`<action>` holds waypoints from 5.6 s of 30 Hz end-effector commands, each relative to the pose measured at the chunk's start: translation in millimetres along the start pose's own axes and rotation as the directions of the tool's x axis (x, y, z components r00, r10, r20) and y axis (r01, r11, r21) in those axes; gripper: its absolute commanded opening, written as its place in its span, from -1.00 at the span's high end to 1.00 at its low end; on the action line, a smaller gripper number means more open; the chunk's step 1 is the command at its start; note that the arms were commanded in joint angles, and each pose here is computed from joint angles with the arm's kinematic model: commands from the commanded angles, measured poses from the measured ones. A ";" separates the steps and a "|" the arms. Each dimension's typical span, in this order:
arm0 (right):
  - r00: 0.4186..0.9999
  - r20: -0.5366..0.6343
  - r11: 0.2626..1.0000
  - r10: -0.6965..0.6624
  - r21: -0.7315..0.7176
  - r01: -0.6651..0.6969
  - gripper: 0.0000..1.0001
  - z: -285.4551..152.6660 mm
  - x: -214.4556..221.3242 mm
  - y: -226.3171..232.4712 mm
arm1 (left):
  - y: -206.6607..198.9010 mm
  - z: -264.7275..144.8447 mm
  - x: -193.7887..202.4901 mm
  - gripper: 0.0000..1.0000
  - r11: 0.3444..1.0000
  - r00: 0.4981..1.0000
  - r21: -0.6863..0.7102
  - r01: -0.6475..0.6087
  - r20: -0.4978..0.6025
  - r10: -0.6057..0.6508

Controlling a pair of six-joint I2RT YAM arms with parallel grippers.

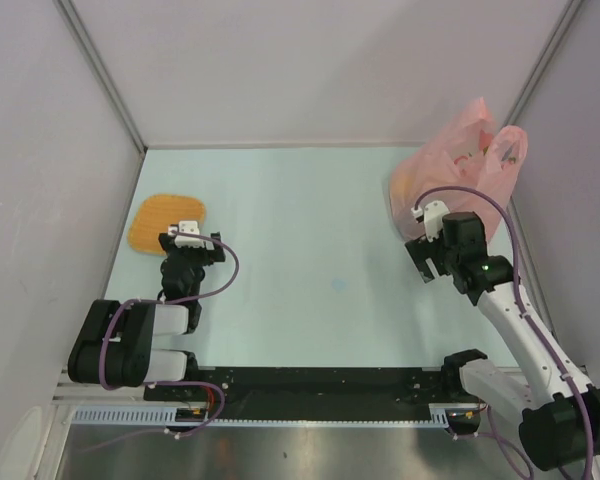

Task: Take the fake fruits out of the plastic bag
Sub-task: Move the plastic bag to the center of the board, then move the plate to the center of the board.

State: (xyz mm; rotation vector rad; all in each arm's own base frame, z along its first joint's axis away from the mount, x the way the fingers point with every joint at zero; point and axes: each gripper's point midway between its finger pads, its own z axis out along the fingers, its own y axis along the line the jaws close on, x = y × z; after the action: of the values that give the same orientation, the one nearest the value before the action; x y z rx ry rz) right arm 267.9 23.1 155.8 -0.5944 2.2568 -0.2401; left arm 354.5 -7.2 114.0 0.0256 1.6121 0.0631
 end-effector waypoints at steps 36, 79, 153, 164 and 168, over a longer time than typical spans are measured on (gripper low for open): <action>0.529 0.569 0.676 0.630 -0.066 -0.734 -0.77 -2.8 -238.1 -163.9 | -60.2 -40.7 -140.6 -1.00 0.923 0.993 0.374 0.092 -0.104 -0.057; 0.605 0.550 0.813 0.576 -0.461 -0.355 -0.66 19.5 -402.4 6.2 | 73.8 -25.4 5.5 -0.36 0.736 0.568 0.329 -0.591 -0.478 0.670; 0.640 0.543 0.836 0.544 -0.417 -0.357 -0.65 -42.1 -310.4 -25.0 | -290.7 -327.8 79.8 -1.00 -0.432 0.459 0.839 -0.331 0.543 0.703; 0.520 0.730 0.895 0.443 -0.329 -0.300 -0.69 -191.2 -303.2 -72.4 | -345.3 -176.5 -222.6 -1.00 0.224 0.871 0.902 -0.369 0.252 0.421; 0.512 0.769 0.882 0.382 -0.140 -0.449 -0.67 -195.7 -281.3 -117.6 | -343.7 -101.1 -302.6 -1.00 0.526 0.891 0.725 -0.444 0.297 0.343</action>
State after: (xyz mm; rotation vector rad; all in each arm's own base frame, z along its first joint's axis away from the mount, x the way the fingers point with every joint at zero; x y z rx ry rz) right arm 333.9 100.5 500.1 -0.1592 1.4527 0.3792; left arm 223.6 -368.2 331.2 1.3573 1.4218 -0.4225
